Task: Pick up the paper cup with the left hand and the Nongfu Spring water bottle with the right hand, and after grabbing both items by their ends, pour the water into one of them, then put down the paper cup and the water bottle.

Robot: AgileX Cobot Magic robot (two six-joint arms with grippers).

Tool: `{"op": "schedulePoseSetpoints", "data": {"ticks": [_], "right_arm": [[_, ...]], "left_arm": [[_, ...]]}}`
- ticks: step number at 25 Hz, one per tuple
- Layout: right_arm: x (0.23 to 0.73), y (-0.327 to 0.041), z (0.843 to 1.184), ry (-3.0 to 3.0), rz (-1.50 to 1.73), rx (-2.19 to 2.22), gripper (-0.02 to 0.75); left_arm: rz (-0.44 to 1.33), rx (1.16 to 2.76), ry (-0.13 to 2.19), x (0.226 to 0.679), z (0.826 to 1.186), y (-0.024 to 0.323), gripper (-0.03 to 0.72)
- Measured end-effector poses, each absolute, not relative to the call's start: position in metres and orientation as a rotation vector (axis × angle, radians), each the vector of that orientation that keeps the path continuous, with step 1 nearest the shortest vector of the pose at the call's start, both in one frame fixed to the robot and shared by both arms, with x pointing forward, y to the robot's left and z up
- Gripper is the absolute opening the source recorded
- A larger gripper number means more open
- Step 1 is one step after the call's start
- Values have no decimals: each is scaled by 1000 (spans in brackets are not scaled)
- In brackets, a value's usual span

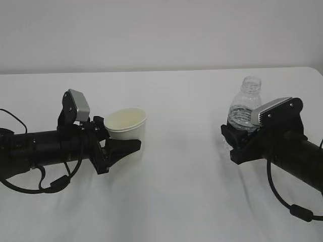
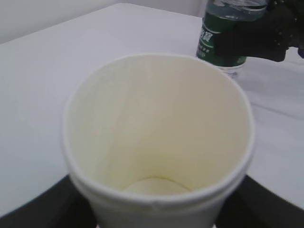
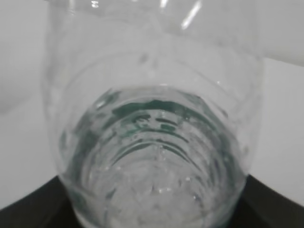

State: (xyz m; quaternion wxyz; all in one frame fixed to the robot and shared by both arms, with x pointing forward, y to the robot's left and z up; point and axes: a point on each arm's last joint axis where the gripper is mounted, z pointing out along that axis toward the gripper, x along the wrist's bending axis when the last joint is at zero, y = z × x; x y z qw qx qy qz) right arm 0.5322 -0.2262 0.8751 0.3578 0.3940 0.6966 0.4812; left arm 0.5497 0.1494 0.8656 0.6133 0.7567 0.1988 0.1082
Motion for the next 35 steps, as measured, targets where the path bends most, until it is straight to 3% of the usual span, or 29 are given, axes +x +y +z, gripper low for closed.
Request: {"op": "schedulePoseSetpoints", "data": {"ticks": [19,35], "right_arm": [[527,-217,876,1879,1321,922,490],[555,-207,912,1827,1374,735,490]], "left_arm": [[206,1709,279,534,888,91,458],[186,1689,179,530,898,66,458]]}}
